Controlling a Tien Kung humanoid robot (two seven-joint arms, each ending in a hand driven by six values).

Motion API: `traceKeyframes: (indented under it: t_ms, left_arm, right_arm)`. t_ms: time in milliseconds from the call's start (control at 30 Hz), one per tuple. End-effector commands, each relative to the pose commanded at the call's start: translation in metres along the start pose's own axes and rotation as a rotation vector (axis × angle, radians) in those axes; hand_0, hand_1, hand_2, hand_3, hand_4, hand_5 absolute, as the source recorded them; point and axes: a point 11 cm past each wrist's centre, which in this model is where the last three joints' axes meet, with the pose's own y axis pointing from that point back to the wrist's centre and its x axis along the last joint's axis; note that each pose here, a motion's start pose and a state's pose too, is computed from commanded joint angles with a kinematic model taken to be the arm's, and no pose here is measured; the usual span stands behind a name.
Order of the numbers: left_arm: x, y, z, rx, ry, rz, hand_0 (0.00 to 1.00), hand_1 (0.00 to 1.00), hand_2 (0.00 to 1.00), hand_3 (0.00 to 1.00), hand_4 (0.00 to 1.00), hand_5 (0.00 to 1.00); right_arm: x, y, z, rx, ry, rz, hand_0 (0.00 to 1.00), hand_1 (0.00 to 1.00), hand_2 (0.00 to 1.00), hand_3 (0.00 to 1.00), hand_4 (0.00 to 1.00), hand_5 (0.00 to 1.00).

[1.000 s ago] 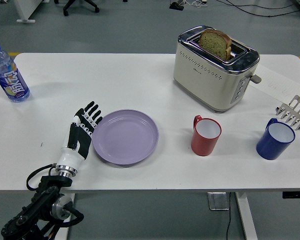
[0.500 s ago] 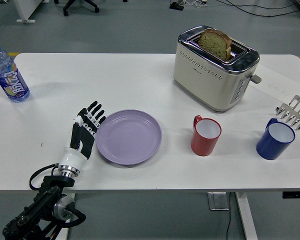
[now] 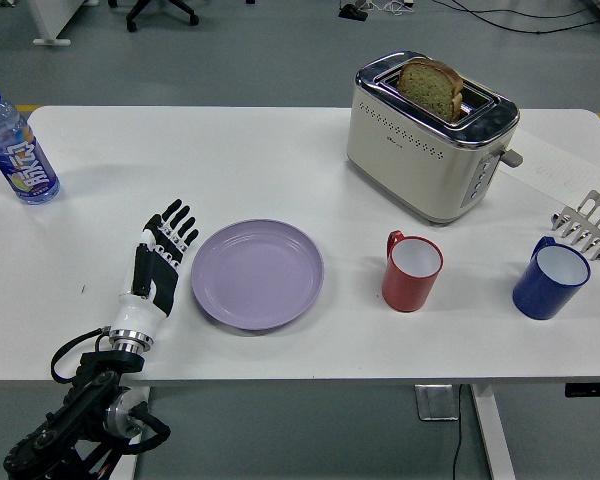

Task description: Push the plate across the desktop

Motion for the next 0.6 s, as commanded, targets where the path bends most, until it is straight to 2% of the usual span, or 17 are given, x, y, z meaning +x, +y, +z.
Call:
traceKeyframes:
  t_ms: [300, 600]
  left_arm:
    - [-0.003, 0.003, -0.011, 0.057, 0.011, -0.022, 0.940, 0.929, 0.931, 0.884, 0.463, 0.998]
    - [-0.013, 0.005, -0.016, 0.074, 0.025, -0.054, 0.952, 0.938, 0.939, 0.886, 0.463, 0.998]
  right_arm:
    - [0.000, 0.000, 0.000, -0.001, 0.002, -0.001, 0.600, 0.543, 0.640, 0.615, 0.133, 0.360]
    - [0.000, 0.000, 0.001, -0.003, 0.002, -0.001, 0.600, 0.543, 0.640, 0.615, 0.132, 0.357]
